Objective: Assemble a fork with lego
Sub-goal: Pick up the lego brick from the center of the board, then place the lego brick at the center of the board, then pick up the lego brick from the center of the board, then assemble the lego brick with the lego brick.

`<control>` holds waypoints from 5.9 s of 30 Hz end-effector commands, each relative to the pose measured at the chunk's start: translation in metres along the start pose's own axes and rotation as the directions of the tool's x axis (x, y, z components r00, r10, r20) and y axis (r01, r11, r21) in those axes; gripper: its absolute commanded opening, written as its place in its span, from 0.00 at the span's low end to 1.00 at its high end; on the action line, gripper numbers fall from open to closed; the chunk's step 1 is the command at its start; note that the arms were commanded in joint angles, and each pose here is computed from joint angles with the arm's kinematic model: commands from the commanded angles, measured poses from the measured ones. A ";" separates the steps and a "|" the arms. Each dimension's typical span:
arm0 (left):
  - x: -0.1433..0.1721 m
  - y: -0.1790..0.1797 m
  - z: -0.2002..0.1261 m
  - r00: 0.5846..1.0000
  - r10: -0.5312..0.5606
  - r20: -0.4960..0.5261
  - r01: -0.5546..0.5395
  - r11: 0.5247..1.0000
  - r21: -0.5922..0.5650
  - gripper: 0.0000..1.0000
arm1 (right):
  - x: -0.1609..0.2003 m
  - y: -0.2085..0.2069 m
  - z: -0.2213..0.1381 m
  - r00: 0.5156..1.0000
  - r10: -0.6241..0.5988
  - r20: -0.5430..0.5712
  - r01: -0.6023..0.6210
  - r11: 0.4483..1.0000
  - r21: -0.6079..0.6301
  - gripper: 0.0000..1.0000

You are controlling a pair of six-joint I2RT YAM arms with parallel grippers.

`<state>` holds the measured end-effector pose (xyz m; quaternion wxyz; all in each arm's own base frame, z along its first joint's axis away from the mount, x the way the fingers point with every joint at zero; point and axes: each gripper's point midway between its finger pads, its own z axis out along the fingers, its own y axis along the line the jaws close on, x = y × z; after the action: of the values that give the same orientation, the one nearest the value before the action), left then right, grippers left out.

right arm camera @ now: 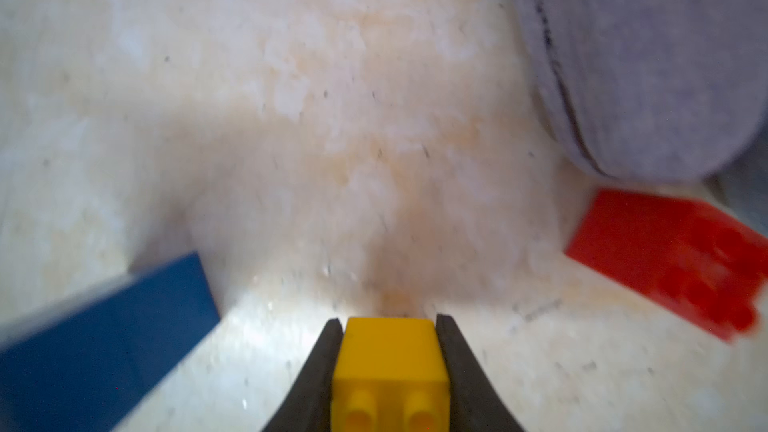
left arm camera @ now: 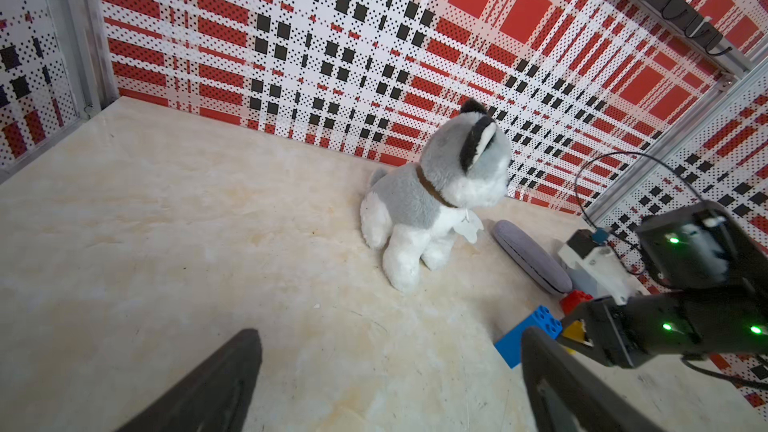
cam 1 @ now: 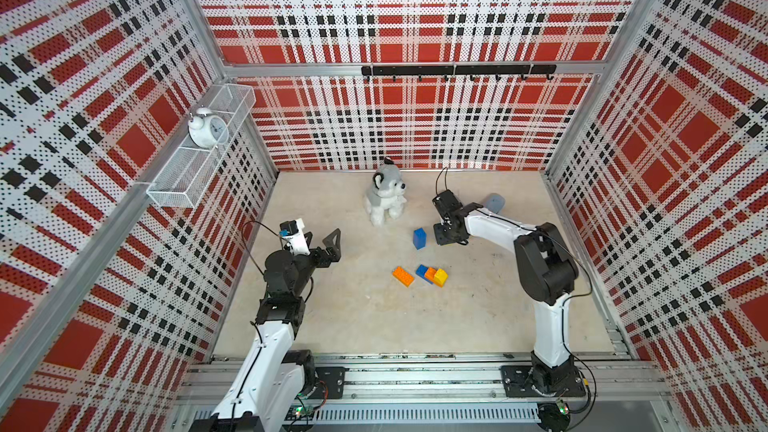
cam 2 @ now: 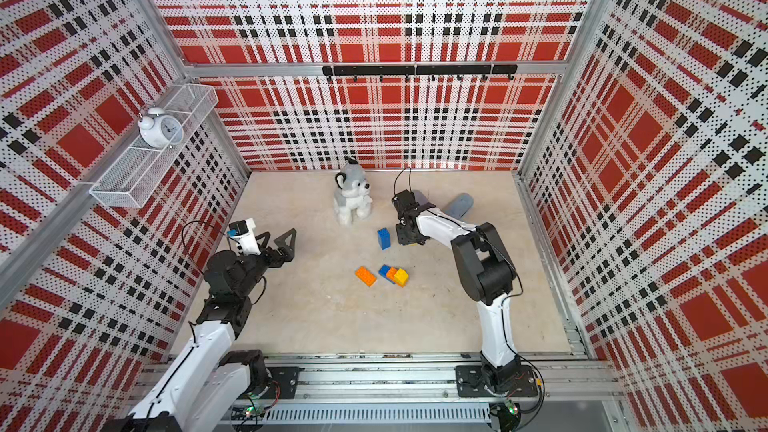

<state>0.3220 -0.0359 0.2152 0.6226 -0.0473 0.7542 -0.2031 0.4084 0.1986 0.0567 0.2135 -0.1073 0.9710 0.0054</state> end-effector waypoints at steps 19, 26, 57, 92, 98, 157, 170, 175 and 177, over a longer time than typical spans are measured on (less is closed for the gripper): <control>0.007 -0.001 0.002 1.000 0.029 -0.010 -0.028 1.000 0.013 1.00 | 0.088 -0.012 -0.001 0.991 -0.086 -0.107 0.084 0.996 -0.021 0.56; 0.009 -0.002 0.004 0.999 0.031 -0.018 -0.031 0.999 0.019 1.00 | 0.107 -0.025 -0.008 0.987 -0.064 -0.147 0.068 0.997 0.027 0.59; 0.008 -0.001 0.006 0.999 0.046 -0.022 -0.045 0.999 0.017 1.00 | 0.080 -0.092 0.013 0.989 0.090 -0.120 -0.069 0.983 0.170 0.59; 0.027 -0.074 -0.008 0.964 0.266 0.012 -0.257 0.914 0.313 0.98 | 0.028 -0.015 -0.016 0.970 0.224 -0.089 -0.229 0.972 -0.048 0.62; 0.036 -0.087 -0.009 0.954 0.299 0.004 -0.281 0.891 0.356 0.98 | 0.030 -0.020 -0.002 0.970 0.223 -0.101 -0.224 0.975 0.000 0.61; 0.130 -0.112 -0.073 0.624 0.781 0.014 -0.609 0.475 0.635 0.99 | 0.060 0.189 -0.037 0.796 -0.605 -0.004 0.575 0.758 -0.308 0.25; 0.134 -0.108 -0.070 0.614 0.789 -0.010 -0.607 0.480 0.633 0.98 | 0.074 0.194 -0.026 0.776 -0.629 -0.043 0.589 0.748 -0.307 0.25; 0.134 -0.108 -0.070 0.614 0.790 -0.010 -0.607 0.480 0.634 0.98 | 0.078 0.187 -0.018 0.763 -0.642 -0.077 0.601 0.748 -0.280 0.26; 0.134 -0.109 -0.070 0.613 0.790 -0.009 -0.606 0.478 0.636 0.98 | 0.080 0.183 -0.015 0.762 -0.640 -0.103 0.599 0.756 -0.263 0.25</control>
<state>0.2079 -0.1599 0.1436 0.5140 0.4837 0.6927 -0.1483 0.2983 0.3716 0.0516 0.1327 -0.4408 0.8856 0.0623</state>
